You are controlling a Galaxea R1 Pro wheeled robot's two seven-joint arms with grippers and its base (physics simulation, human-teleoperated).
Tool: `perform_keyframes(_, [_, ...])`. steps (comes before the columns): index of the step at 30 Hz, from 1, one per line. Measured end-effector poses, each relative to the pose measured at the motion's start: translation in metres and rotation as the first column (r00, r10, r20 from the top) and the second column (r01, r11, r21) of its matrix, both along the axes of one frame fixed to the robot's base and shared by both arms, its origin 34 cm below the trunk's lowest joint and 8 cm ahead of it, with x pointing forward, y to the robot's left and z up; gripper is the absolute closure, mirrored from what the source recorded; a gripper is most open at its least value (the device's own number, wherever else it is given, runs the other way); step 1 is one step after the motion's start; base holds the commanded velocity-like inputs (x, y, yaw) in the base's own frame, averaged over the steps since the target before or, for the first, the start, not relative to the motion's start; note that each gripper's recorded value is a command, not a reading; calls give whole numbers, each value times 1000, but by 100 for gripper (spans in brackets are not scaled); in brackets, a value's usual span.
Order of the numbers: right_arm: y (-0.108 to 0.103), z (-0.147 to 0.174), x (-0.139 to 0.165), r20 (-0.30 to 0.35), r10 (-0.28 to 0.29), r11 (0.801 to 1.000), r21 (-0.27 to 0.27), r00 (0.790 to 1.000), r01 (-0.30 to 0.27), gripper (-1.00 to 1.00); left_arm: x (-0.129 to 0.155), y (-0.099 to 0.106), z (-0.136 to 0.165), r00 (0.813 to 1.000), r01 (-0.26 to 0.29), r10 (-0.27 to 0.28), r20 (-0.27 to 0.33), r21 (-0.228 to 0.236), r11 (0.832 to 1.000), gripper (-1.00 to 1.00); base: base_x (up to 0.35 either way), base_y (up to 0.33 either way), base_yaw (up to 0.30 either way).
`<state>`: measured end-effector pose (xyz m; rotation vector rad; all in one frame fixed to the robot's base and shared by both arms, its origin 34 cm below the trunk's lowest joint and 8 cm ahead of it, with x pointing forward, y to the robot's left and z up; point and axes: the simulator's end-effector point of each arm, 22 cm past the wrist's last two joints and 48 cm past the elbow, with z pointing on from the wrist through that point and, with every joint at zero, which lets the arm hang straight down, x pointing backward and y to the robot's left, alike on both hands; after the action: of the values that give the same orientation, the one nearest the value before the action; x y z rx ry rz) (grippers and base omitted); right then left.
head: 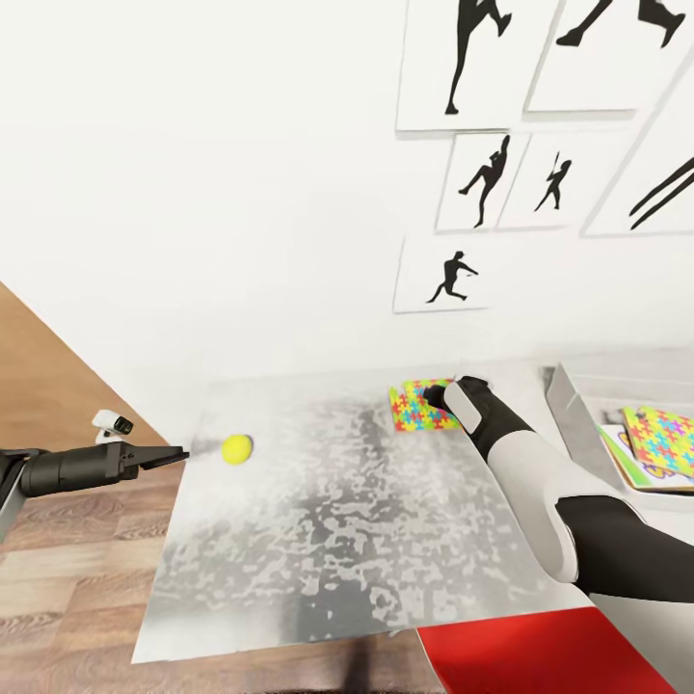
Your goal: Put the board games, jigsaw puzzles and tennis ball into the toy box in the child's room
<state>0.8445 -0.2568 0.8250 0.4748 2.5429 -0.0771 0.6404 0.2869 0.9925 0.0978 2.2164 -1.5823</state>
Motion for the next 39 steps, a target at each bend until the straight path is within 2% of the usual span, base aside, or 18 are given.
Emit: perform_keyframes(39, [-1, -5, 6, 10, 8, 1000, -14, 1000, -8, -100, -1, 0, -13, 1000, 0, 0, -24, 0, 1000, -100, 0, 0, 0])
